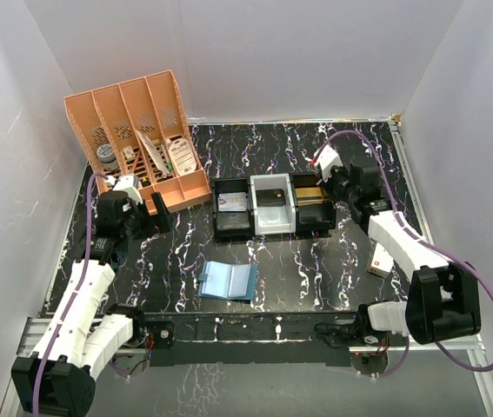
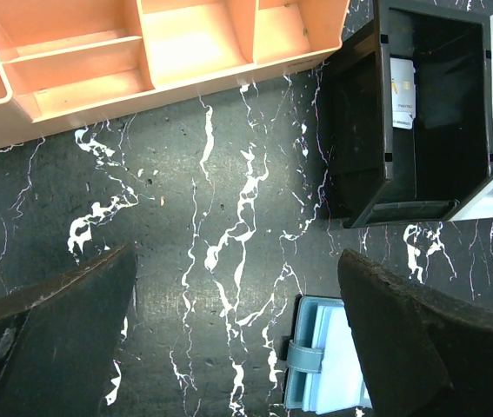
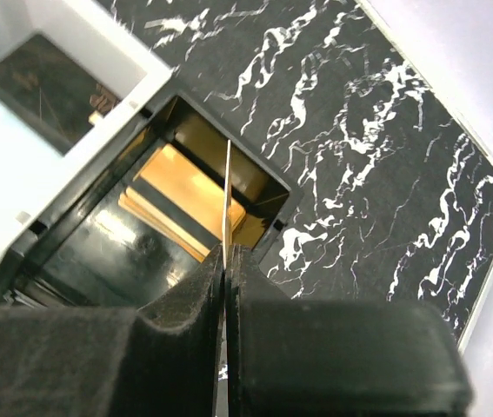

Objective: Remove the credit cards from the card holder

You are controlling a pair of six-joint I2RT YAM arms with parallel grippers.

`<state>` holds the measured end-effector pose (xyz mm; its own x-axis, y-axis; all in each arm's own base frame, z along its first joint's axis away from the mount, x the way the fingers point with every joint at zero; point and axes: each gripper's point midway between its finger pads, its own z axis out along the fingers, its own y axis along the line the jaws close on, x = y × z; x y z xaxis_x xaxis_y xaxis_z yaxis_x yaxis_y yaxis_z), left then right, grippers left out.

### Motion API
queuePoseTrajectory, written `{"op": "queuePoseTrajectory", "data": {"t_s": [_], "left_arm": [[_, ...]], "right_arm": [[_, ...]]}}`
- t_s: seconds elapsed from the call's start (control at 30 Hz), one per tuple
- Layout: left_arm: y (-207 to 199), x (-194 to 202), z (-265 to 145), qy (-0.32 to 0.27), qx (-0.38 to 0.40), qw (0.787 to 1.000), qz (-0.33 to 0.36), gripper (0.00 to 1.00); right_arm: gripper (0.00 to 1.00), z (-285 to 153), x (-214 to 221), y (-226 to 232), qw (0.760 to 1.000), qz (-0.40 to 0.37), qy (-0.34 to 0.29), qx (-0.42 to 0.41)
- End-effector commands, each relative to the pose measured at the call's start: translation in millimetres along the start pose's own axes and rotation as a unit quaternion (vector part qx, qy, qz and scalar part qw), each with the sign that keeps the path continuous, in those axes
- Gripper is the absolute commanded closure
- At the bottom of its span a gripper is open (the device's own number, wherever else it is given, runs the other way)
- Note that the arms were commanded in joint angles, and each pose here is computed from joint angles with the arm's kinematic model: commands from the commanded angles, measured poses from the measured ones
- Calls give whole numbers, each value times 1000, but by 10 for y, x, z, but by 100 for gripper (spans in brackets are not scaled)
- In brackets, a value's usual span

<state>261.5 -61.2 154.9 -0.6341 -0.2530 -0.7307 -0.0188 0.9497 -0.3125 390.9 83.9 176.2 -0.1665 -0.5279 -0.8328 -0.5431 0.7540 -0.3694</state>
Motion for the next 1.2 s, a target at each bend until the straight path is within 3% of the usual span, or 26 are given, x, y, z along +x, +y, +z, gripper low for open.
{"op": "queuePoseTrajectory", "data": {"t_s": [0.0,0.47,0.87,0.97,1.17], "left_arm": [[-19,-43,-13,-13,8,1000,9,1],[-38,18,53,7,15,1000,9,1],[-71,36,86,15,26,999,13,1],[-71,32,86,14,27,999,14,1],[-97,59,116,24,35,999,16,1]], "right_arm": [[100,140,33,17,993,-113,-18,-15],[100,536,176,180,982,-160,-10,-98],[100,821,222,84,975,-205,-19,-81],[99,810,70,35,970,-229,-64,-49],[100,882,226,104,970,-228,-34,-75]]}}
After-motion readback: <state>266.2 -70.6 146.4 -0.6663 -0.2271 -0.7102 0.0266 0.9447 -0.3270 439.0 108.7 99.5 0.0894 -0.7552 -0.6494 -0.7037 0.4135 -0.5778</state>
